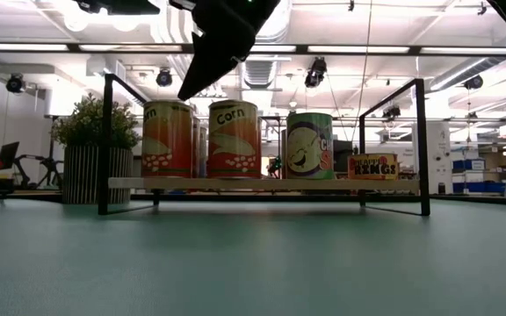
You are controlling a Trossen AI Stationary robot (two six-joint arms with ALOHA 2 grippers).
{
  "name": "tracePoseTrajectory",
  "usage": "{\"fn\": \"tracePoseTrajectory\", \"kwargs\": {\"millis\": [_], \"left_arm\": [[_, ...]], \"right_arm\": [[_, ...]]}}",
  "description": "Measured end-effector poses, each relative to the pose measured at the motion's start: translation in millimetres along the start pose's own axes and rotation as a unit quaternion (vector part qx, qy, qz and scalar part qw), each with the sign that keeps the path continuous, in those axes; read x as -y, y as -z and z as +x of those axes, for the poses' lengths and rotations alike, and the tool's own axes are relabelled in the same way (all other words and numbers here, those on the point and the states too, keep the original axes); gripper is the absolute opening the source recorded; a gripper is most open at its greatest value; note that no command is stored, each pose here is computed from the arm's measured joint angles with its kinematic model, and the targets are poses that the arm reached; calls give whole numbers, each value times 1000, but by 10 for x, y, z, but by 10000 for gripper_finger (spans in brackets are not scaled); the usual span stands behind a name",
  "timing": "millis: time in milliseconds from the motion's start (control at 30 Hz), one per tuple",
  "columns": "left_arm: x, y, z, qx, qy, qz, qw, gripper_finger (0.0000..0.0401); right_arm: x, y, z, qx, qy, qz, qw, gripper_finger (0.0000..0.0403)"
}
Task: Pick and place cans onto a shelf
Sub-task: Adjust the cans on the shelf
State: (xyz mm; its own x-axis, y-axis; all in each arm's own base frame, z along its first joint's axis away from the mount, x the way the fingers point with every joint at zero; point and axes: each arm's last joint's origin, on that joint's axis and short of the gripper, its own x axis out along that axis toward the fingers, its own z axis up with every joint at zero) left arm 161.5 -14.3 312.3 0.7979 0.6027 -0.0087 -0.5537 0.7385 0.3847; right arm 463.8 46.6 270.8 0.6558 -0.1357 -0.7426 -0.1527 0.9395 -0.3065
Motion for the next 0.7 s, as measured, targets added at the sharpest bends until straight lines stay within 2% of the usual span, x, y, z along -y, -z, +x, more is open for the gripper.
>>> {"fn": "tracePoseTrajectory", "kwargs": {"millis": [400, 700], "left_arm": [[1, 0, 0, 0, 0, 0, 1000, 43], [1, 0, 0, 0, 0, 0, 1000, 43]], "right_arm": [[-18, 70, 109, 8, 4, -6, 1000, 9], [-12, 9, 88, 30, 8, -11, 999, 9]]}}
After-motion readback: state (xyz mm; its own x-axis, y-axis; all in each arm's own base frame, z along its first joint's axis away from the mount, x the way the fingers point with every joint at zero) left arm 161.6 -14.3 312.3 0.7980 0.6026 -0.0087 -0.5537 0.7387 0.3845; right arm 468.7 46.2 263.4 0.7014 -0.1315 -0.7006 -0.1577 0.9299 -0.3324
